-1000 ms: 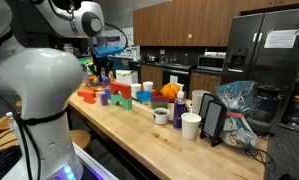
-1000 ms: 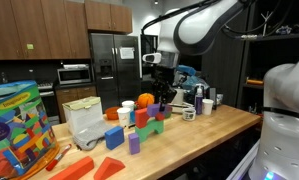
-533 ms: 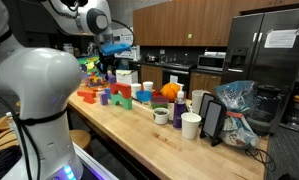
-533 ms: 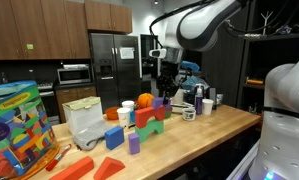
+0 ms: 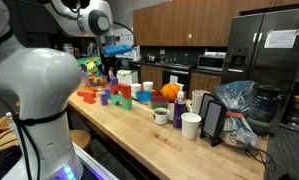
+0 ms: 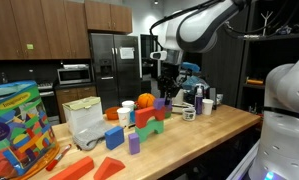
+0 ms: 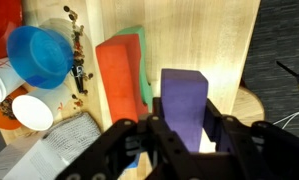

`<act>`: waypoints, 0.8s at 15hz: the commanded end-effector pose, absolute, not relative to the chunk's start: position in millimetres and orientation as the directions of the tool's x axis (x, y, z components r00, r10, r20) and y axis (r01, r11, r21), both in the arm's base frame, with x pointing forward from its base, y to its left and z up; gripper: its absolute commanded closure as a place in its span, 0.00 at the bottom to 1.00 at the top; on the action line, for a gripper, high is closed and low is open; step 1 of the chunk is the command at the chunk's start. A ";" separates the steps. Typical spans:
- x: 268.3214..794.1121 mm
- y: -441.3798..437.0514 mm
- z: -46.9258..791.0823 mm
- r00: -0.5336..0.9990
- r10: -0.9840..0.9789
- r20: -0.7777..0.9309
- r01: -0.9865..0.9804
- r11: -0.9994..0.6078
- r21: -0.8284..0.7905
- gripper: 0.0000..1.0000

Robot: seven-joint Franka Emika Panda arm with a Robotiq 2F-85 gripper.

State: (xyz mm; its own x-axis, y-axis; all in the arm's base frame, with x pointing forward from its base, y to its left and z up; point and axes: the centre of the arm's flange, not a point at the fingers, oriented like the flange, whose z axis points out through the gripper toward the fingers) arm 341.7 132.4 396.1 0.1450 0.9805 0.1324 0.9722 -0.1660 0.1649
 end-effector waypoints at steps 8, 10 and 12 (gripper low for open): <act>326.2 144.5 383.5 0.089 0.993 0.083 0.975 -0.104 0.196 0.85; 326.3 150.2 383.6 0.080 0.994 0.075 0.975 -0.094 0.203 0.85; 325.5 155.7 384.3 0.074 0.995 0.070 0.972 -0.088 0.216 0.85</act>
